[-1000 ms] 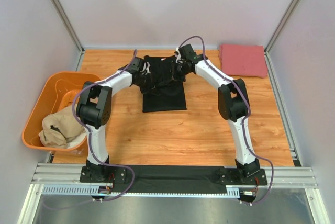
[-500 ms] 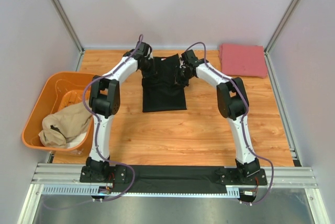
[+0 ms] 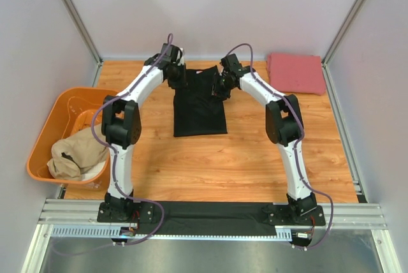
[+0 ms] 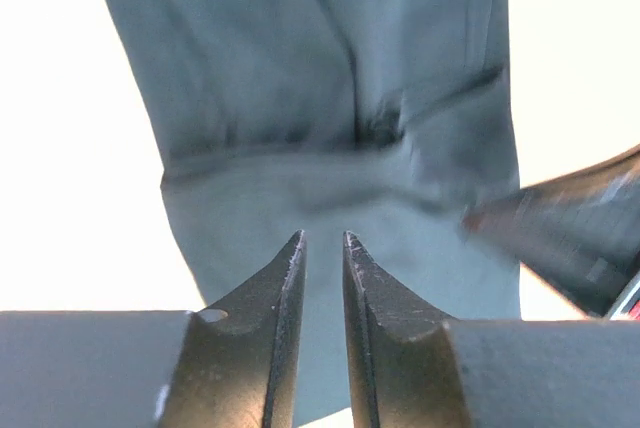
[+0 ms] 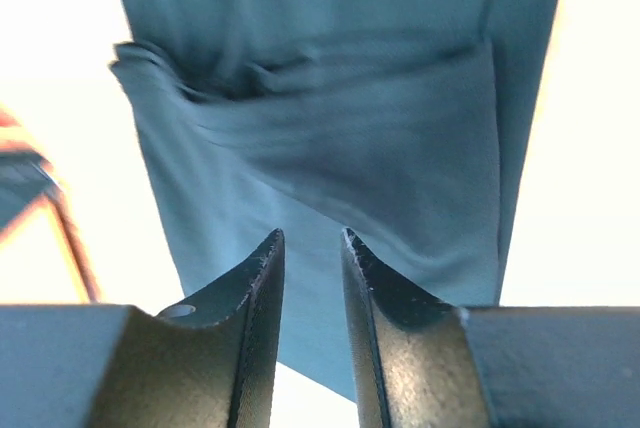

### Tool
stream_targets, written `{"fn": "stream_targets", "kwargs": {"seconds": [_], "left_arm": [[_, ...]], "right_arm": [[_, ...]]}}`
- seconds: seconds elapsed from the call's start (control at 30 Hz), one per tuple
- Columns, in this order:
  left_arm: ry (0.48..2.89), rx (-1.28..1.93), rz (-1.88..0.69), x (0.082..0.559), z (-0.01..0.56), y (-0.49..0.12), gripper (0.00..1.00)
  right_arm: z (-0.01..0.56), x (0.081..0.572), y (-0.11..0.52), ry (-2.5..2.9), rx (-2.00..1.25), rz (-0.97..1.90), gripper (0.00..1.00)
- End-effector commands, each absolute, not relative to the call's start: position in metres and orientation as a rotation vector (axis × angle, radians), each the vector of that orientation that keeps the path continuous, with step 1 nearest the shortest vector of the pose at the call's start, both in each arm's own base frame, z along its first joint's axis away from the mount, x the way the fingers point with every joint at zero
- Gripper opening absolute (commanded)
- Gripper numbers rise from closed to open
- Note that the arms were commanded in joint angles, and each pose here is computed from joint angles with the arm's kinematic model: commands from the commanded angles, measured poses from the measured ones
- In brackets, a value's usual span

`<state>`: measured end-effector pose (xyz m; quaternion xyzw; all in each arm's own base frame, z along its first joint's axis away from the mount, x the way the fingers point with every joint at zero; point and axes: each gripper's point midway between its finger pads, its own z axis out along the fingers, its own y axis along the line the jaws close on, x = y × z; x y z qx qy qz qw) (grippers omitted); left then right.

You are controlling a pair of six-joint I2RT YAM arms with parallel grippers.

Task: Fold and stack the t-shirts
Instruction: Fold the tshirt

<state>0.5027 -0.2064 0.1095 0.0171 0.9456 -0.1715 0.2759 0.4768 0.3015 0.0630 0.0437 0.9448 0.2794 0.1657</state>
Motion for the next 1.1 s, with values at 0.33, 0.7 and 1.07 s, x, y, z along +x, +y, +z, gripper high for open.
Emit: {"fn": "stream_targets", "kwargs": {"seconds": [0.33,0.7,1.07], "left_arm": [[2.589,0.011,-0.331,0.483,0.094,-0.153,0.33],[2.628,-0.052,-0.387,0.499,0.072,-0.131,0.38],[2.626,-0.101,-0.482,0.513,0.052,-0.141,0.35]], "right_arm": [[0.072,0.519,0.28,2.608,-0.011,0.728,0.56],[0.054,0.534,0.275,2.583,-0.105,0.672,0.54],[0.052,0.55,0.27,2.553,-0.06,0.678,0.5]]}}
